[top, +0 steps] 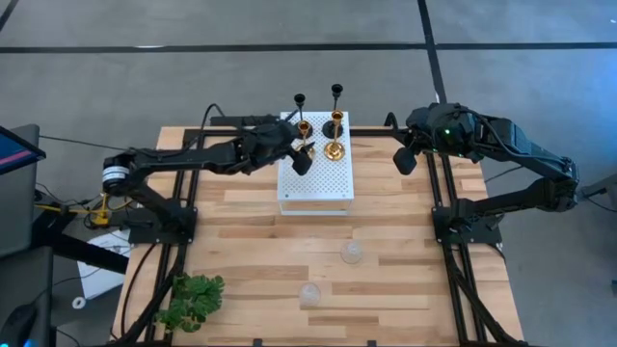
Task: Pick & Place candle stick holders
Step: Put the right transparent candle holder on the shelf
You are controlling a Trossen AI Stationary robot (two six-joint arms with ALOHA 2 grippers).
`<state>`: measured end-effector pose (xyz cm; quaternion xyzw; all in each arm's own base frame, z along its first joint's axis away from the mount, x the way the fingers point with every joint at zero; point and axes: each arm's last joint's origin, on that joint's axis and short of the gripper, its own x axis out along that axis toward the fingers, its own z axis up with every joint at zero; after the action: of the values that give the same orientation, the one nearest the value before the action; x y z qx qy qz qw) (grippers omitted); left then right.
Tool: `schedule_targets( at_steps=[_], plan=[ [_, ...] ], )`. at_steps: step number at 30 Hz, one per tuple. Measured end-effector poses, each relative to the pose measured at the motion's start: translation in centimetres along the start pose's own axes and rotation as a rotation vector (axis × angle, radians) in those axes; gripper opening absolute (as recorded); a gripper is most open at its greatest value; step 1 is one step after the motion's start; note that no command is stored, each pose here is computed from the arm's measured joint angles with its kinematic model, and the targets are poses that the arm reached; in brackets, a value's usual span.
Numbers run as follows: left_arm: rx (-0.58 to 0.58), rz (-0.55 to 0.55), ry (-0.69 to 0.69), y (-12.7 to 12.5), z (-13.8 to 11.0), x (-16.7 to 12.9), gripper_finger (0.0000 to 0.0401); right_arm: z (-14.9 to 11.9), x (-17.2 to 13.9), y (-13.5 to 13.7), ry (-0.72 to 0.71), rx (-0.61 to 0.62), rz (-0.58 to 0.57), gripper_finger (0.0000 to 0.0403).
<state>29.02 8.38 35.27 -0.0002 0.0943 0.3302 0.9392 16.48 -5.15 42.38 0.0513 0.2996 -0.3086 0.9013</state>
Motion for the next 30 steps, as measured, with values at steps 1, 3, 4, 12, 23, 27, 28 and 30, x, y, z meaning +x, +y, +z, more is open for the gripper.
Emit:
schedule_targets(
  at_steps=[1, 3, 4, 12, 23, 27, 28, 30],
  plan=[
    [0.007, -0.006, -0.016, -0.1, 0.3, -0.3, 0.0301, 0.0, 0.0, 0.0, 0.0, 0.0, 0.0, 0.0],
    [0.008, -0.018, -0.027, -0.1, 0.7, -1.1, 0.0302, 0.0, 0.0, 0.0, 0.0, 0.0, -0.001, 0.0],
    [0.004, -0.023, -0.036, -0.1, 0.9, -1.5, 0.0302, 0.0, 0.0, 0.0, 0.0, 0.0, -0.001, 0.0],
    [0.008, -0.115, -0.064, -0.5, 2.4, -6.0, 0.0299, 0.0, 0.0, 0.0, 0.0, 0.0, -0.001, 0.0],
    [-0.011, -0.249, -0.133, 0.2, 4.0, -12.5, 0.0272, 0.0, 0.0, 0.0, -0.001, 0.001, 0.0, 0.0],
    [-0.016, -0.298, -0.149, 0.5, 4.2, -14.3, 0.0249, 0.0, 0.0, 0.0, -0.002, 0.001, 0.001, 0.0],
    [-0.012, -0.311, -0.148, 0.5, 4.2, -14.7, 0.0241, 0.0, 0.0, 0.0, -0.001, 0.001, 0.002, 0.0],
    [-0.017, -0.332, -0.158, 0.5, 4.3, -15.2, 0.0225, 0.0, 0.0, 0.0, 0.001, 0.001, 0.015, 0.0]
  ],
)
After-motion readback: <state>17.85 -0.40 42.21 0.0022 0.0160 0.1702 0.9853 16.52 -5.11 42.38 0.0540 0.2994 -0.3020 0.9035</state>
